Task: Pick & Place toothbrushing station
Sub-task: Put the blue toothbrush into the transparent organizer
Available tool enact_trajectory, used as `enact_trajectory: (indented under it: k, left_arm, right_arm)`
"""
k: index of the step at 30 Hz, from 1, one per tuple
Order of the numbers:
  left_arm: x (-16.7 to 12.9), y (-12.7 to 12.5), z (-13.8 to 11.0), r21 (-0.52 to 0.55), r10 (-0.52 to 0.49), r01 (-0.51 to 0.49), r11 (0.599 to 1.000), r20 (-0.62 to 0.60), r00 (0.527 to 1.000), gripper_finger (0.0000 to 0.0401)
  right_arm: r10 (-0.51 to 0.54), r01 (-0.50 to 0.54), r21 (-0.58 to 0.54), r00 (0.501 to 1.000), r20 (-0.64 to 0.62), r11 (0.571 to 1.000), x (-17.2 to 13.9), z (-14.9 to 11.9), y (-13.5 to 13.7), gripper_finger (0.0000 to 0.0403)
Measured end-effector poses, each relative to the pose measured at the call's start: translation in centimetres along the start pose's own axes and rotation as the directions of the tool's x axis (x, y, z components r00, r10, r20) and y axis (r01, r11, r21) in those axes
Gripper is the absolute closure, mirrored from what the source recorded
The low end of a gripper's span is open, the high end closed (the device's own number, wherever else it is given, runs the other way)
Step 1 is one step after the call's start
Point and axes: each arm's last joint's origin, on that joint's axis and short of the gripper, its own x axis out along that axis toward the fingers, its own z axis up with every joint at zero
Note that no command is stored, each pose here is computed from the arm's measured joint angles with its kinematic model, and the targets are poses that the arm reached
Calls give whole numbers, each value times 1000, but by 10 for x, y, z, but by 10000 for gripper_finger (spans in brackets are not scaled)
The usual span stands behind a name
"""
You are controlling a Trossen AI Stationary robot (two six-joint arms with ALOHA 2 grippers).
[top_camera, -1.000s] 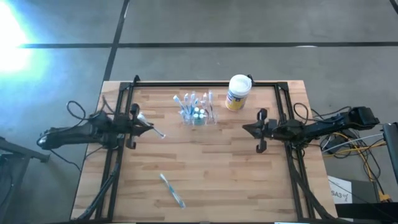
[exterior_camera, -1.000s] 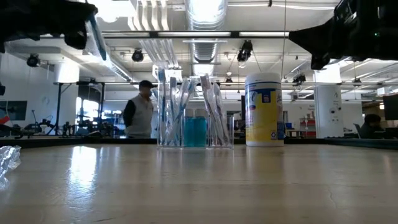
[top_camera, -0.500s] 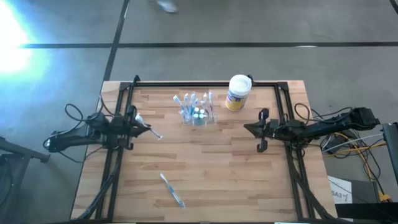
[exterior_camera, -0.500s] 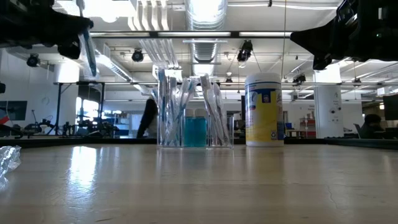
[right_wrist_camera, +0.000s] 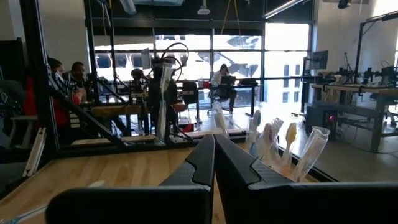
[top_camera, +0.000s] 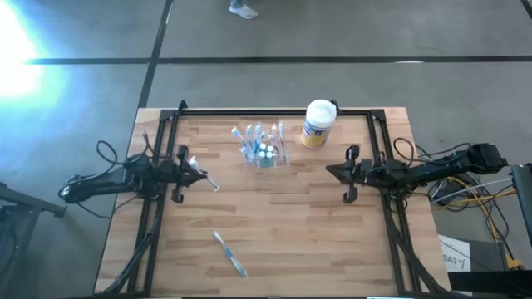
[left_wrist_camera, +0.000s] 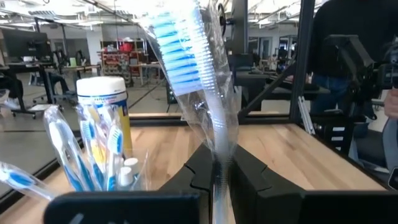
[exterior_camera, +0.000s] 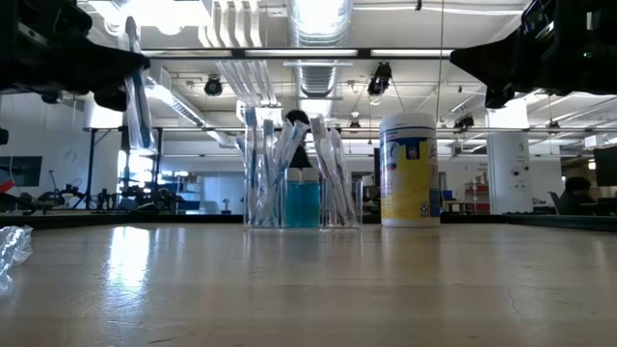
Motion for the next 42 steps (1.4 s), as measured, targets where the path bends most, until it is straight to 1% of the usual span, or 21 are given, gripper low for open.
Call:
enact_trajectory:
  k: [5,8,11,13,16,18,21,24,28,30,32,34,35,37,38,42]
  left_arm:
    - [1,0,-5,5,-12,12,1000,-1,1000,376]
    - [1,0,-3,10,-21,20,1000,37,999,376]
    - [0,-1,7,22,-21,18,1000,138,990,375]
    - [-1,-1,16,29,-21,16,999,184,983,376]
    - [-1,0,32,62,-9,-4,998,207,978,377]
    - [1,1,43,81,29,-48,996,214,976,377]
    - [12,5,45,106,109,-123,987,128,986,377]
    - [26,12,48,132,170,-177,975,69,983,377]
    - [45,24,50,142,204,-212,967,73,976,377]
    - [54,30,51,137,183,-194,971,89,979,377]
    - [62,36,50,100,126,-135,986,87,988,377]
    - [72,40,49,64,61,-65,996,59,996,377]
    - [77,42,46,50,45,-46,998,29,999,377]
    - [88,45,37,32,36,-35,999,-39,999,377]
    - [92,47,35,28,37,-36,999,-52,998,377]
    - [110,53,26,31,38,-36,999,-52,998,375]
  right_arm:
    - [0,0,0,1000,-1,1000,0,0,0,394]
    - [1,-1,0,1000,-2,1000,0,0,0,394]
    - [1,-1,-1,1000,-2,1000,0,0,0,394]
    - [1,-1,-1,1000,-2,1000,0,0,0,394]
    - [0,0,-1,1000,0,1000,0,0,0,394]
    - [0,0,-3,1000,3,1000,0,0,0,394]
    - [0,0,-3,1000,18,1000,0,2,0,394]
    - [-1,1,-3,1000,17,1000,0,2,0,394]
    - [-1,1,-5,1000,17,1000,0,2,0,394]
    - [0,0,-9,1000,22,1000,0,2,0,394]
    - [1,0,-16,1000,23,1000,0,3,0,394]
    - [1,0,-23,1000,22,1000,0,2,0,394]
    - [1,0,-25,1000,22,1000,0,3,0,394]
    - [0,0,-32,1000,22,999,0,3,0,394]
    - [0,0,-32,1000,22,999,0,3,0,394]
    - [0,0,-32,1000,23,999,0,3,0,394]
